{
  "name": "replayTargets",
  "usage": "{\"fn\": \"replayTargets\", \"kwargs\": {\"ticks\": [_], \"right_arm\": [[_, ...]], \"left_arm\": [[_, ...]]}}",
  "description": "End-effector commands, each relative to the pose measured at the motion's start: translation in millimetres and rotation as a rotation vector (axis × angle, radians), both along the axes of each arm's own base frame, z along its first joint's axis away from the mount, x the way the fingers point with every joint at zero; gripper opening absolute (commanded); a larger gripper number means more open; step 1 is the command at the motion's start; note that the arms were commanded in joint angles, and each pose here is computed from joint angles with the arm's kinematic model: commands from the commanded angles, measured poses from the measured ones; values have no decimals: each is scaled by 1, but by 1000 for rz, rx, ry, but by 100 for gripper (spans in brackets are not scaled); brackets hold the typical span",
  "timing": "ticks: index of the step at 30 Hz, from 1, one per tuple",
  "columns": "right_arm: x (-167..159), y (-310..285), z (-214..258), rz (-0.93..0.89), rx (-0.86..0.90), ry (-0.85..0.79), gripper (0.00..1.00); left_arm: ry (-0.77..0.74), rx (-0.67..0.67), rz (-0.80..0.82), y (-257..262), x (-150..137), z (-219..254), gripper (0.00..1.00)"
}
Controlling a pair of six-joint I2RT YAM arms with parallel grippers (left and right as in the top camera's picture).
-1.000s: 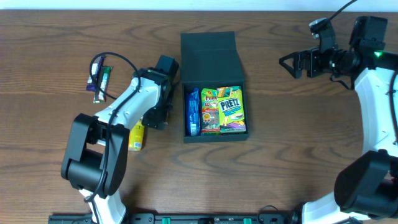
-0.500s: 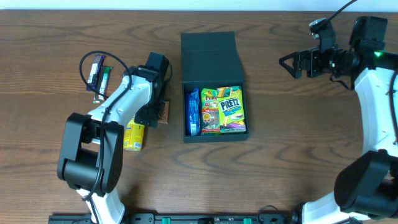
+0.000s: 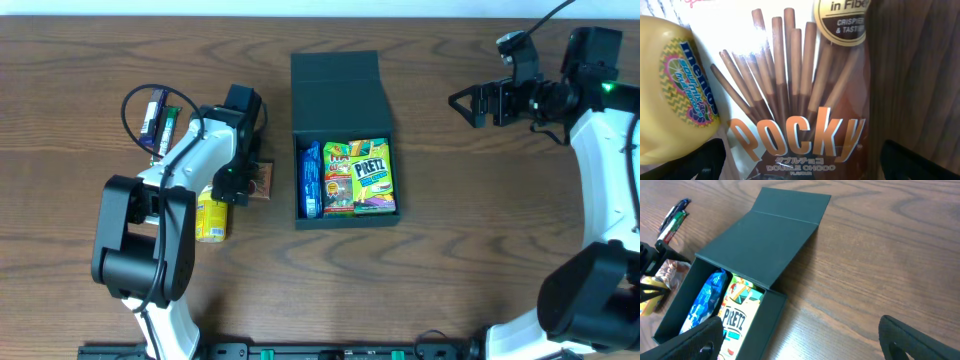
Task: Pack container
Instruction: 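Grasp the brown Pocky box's top with the left gripper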
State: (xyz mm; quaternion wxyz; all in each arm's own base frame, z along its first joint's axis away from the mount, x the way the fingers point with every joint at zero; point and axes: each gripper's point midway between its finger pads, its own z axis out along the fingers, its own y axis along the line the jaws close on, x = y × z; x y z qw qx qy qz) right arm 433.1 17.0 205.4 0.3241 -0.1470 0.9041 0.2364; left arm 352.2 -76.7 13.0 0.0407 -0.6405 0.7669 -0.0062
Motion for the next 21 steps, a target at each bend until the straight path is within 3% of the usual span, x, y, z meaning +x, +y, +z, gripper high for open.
{"fn": "replayTargets", "kwargs": {"ticks": [1,21], "right_arm": [[0,0,2,1,22,0,98],[0,0,1,1,23,3,97]], "left_arm": [[26,11,-18,4,-4,-8,100],[52,-36,-16,-3,-5,-20,100]]}}
